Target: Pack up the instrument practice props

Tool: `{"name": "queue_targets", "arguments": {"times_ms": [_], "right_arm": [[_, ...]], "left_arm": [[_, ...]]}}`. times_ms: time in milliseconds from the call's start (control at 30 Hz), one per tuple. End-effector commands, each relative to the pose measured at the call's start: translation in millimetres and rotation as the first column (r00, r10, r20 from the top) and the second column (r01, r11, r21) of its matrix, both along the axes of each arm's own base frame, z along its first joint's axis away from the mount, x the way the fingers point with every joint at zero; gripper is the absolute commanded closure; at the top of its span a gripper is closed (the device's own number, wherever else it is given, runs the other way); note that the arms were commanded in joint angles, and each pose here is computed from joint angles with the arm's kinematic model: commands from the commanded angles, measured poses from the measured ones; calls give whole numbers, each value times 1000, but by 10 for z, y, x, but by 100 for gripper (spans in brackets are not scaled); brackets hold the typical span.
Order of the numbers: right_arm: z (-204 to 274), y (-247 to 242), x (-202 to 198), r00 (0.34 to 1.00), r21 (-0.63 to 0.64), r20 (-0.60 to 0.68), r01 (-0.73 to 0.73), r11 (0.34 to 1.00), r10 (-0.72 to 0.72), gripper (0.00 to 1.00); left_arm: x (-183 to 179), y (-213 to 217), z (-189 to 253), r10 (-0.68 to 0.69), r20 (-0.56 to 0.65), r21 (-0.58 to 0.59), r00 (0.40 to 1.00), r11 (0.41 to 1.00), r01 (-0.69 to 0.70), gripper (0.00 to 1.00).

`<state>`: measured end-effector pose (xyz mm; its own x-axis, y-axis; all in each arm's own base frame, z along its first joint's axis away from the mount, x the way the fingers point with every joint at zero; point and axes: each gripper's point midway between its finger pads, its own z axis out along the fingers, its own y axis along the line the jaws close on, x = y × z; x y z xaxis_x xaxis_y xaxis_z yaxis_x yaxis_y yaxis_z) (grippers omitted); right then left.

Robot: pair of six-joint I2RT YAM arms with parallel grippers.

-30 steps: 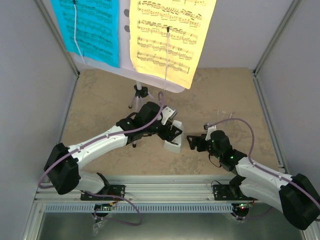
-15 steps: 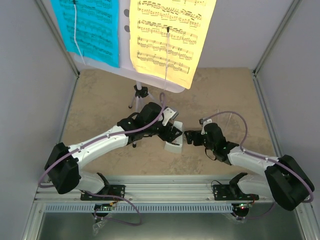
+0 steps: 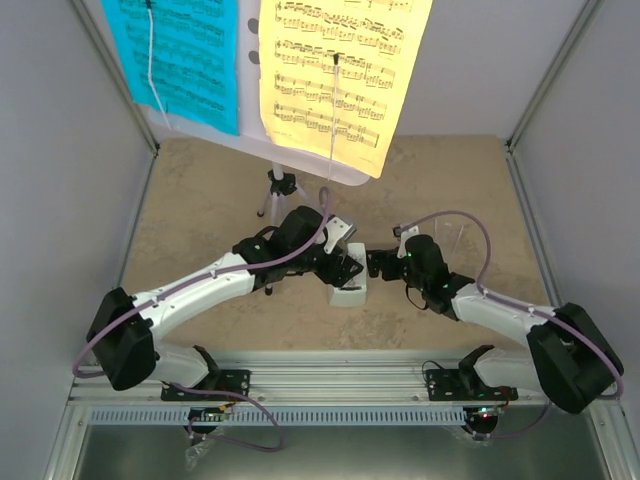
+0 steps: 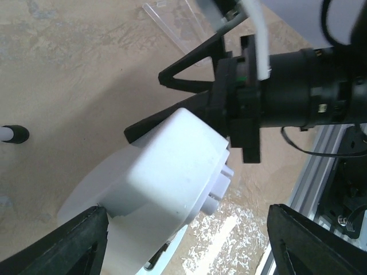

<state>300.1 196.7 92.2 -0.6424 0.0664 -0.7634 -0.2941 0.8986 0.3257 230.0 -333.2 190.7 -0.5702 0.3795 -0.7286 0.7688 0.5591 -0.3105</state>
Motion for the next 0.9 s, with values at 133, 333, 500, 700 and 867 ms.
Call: {"name": "queue_targets", "arguments": {"times_ms": [133, 333, 500, 700, 867], "right_arm": [[413, -521, 60, 990, -4, 89, 115, 993, -114, 2], [472, -1110, 72, 955, 21, 72, 288, 957, -289, 2], [407, -1396, 197, 931, 9, 24, 363, 932, -363, 2], [128, -1724, 223, 885, -8, -76, 460, 888, -459, 2], [-30, -1905, 235, 857, 4, -111, 507, 862, -504, 2]], "left_arm": [[64, 33, 238, 31, 82, -17, 996, 999, -30, 21], [92, 58, 259, 50, 95, -18, 994, 999, -49, 18], [85, 58, 260, 48, 96, -17, 994, 999, -46, 16], [59, 44, 280, 35, 87, -24, 996, 999, -33, 16], [52, 47, 297, 32, 86, -22, 996, 999, -31, 16]]}}
